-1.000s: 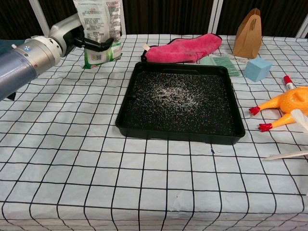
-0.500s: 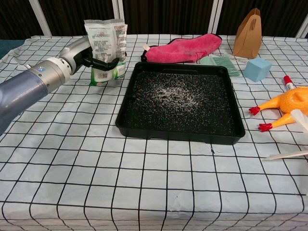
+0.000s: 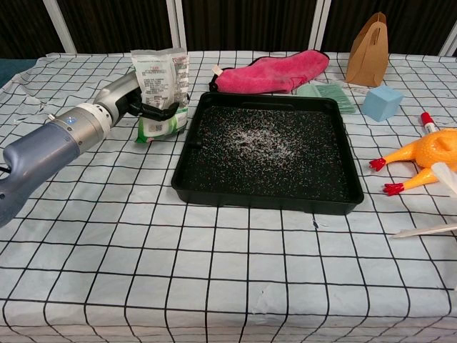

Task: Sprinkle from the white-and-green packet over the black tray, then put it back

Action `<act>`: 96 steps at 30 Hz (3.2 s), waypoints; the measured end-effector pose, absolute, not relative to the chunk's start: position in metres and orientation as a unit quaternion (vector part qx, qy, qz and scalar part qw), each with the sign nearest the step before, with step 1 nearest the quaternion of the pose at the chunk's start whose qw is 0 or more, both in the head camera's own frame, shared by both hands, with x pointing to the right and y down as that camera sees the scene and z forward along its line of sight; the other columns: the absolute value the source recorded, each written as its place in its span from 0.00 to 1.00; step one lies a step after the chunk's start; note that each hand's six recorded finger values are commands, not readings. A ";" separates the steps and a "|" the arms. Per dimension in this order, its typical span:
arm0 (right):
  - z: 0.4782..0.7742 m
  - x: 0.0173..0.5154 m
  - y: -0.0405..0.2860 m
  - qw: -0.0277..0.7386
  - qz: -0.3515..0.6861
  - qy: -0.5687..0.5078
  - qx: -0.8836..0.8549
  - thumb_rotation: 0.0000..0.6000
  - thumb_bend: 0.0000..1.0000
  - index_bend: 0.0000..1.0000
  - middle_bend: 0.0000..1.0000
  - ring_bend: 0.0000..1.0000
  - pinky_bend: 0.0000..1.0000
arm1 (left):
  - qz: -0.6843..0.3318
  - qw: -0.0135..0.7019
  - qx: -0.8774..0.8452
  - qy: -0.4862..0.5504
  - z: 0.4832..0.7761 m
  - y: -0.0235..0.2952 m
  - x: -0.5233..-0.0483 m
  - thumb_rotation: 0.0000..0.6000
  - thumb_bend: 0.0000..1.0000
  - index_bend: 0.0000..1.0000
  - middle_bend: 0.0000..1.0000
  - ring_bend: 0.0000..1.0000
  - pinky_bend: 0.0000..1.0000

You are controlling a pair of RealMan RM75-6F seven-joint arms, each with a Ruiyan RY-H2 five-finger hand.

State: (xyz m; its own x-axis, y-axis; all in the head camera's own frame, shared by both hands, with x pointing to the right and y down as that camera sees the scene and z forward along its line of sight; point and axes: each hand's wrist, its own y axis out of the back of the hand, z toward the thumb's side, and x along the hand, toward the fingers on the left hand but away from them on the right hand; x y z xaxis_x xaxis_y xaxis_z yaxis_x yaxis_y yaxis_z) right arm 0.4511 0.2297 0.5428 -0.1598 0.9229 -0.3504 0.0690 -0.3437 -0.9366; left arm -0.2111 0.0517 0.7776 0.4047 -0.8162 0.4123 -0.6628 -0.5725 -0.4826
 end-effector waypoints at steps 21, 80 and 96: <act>0.541 0.452 0.229 0.350 0.609 -0.460 -0.543 1.00 0.21 0.28 0.08 0.14 0.25 | -0.344 0.119 -0.826 0.432 0.789 0.052 -0.204 1.00 0.40 0.27 0.29 0.18 0.32; 0.537 0.451 0.228 0.367 0.606 -0.464 -0.531 1.00 0.22 0.29 0.08 0.14 0.25 | -0.320 0.252 -0.841 0.357 0.683 0.074 -0.249 1.00 0.25 0.10 0.09 0.00 0.08; 0.537 0.450 0.229 0.369 0.607 -0.459 -0.533 1.00 0.22 0.29 0.08 0.14 0.25 | -0.438 0.447 -0.710 0.321 0.588 0.094 -0.324 1.00 0.26 0.13 0.10 0.00 0.08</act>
